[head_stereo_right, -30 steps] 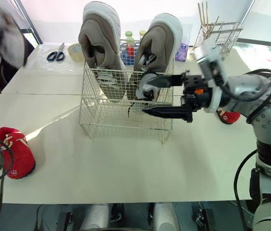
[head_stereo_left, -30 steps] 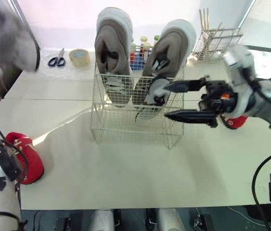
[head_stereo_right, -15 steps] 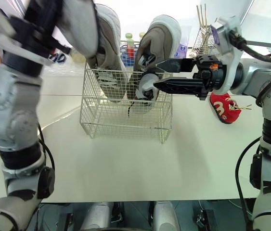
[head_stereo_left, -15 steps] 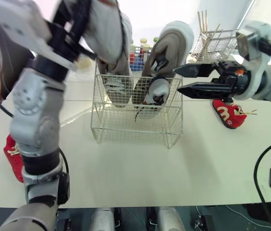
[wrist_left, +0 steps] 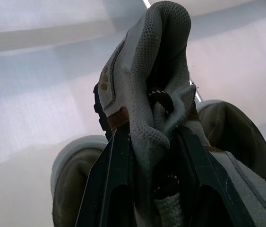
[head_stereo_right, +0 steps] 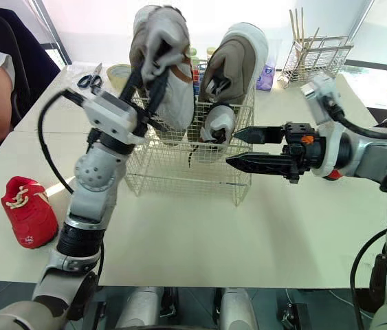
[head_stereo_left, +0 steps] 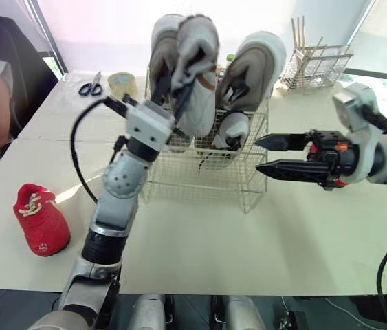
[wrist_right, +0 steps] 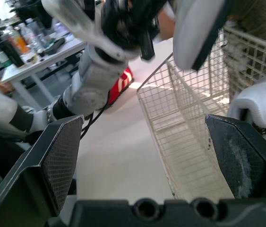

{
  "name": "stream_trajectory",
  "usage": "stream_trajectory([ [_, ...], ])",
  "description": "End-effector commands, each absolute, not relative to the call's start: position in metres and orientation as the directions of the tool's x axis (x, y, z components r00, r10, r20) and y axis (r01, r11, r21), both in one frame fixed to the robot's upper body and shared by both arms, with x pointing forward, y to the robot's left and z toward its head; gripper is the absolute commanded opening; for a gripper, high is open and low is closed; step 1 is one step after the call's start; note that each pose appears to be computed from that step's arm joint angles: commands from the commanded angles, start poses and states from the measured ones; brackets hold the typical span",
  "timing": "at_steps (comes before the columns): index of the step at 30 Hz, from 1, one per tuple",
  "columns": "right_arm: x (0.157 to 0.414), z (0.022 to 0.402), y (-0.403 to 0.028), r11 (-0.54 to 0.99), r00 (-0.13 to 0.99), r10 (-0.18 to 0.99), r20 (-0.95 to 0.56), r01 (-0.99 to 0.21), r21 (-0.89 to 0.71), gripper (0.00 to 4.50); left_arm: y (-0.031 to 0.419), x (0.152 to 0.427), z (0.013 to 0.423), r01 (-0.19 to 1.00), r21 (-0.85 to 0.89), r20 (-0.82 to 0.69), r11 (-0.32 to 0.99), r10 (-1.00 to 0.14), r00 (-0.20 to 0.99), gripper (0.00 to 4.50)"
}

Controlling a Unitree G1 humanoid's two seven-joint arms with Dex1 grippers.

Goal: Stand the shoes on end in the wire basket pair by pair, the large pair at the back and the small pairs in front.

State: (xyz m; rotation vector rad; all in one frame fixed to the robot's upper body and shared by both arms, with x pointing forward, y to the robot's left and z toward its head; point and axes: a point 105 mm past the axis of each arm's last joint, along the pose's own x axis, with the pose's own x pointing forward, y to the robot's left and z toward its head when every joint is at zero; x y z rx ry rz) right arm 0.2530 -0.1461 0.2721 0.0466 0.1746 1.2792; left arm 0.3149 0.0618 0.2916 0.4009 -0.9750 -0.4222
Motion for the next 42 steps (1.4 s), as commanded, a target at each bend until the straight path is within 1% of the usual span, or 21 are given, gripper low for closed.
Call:
stream_trajectory([
  [1,0.242,0.277,-0.144,0.311,0.306,0.950,-0.067,-0.945,0.098,4.50,0.056,0.314,0.283,0.100,0.549,0.713,0.830,-0.527,0.463,0.95],
  [3,0.237,0.278,-0.145,0.336,0.333,0.942,-0.052,-0.938,0.087,4.50,0.055,0.317,0.275,0.092,0.563,0.699,0.821,-0.533,0.476,0.95],
  [6,0.233,0.282,-0.148,0.368,0.368,0.930,-0.012,-0.926,0.083,4.50,0.063,0.324,0.265,0.085,0.545,0.690,0.834,-0.504,0.520,0.95],
  [9,0.232,0.278,-0.148,0.391,0.392,0.920,-0.001,-0.916,0.094,4.50,0.061,0.327,0.253,0.080,0.586,0.663,0.806,-0.534,0.524,0.95],
  [11,0.232,0.277,-0.148,0.398,0.401,0.916,0.007,-0.912,0.100,4.50,0.067,0.334,0.248,0.068,0.582,0.649,0.811,-0.513,0.562,0.95],
  [13,0.234,0.279,-0.150,0.404,0.408,0.913,0.022,-0.909,0.104,4.50,0.071,0.338,0.244,0.084,0.572,0.637,0.816,-0.506,0.582,0.95],
  [18,0.241,0.276,-0.147,0.397,0.403,0.915,0.033,-0.911,0.112,4.50,0.068,0.338,0.230,0.202,0.543,0.564,0.815,-0.532,0.632,0.95],
  [21,0.245,0.269,-0.146,0.392,0.397,0.918,0.017,-0.911,0.127,4.50,0.074,0.334,0.234,0.178,0.527,0.571,0.831,-0.502,0.650,0.95],
  [24,0.248,0.259,-0.147,0.384,0.389,0.921,0.006,-0.911,0.154,4.50,0.074,0.330,0.233,0.202,0.498,0.567,0.843,-0.493,0.660,1.94],
  [25,0.249,0.258,-0.147,0.383,0.389,0.921,0.006,-0.910,0.157,4.50,0.073,0.329,0.233,0.211,0.488,0.564,0.847,-0.490,0.665,2.35],
  [26,0.251,0.257,-0.147,0.383,0.389,0.921,0.006,-0.910,0.158,4.50,0.074,0.328,0.233,0.213,0.477,0.564,0.853,-0.483,0.670,2.86],
  [27,0.252,0.256,-0.147,0.382,0.388,0.922,0.006,-0.911,0.159,4.50,0.074,0.327,0.233,0.221,0.466,0.561,0.857,-0.479,0.676,3.47],
  [28,0.252,0.256,-0.147,0.379,0.385,0.923,0.007,-0.912,0.159,4.50,0.073,0.326,0.234,0.232,0.455,0.557,0.860,-0.478,0.679,3.89],
  [33,0.256,0.256,-0.147,0.361,0.364,0.931,-0.012,-0.919,0.158,4.50,0.076,0.313,0.235,0.291,0.408,0.532,0.865,-0.485,0.694,3.89],
  [38,0.261,0.256,-0.147,0.352,0.353,0.935,-0.021,-0.923,0.159,4.50,0.083,0.293,0.229,0.349,0.420,0.471,0.838,-0.530,0.705,3.89],
  [42,0.263,0.255,-0.146,0.346,0.346,0.938,-0.027,-0.925,0.159,4.50,0.089,0.288,0.225,0.372,0.410,0.436,0.833,-0.537,0.722,3.89],
])
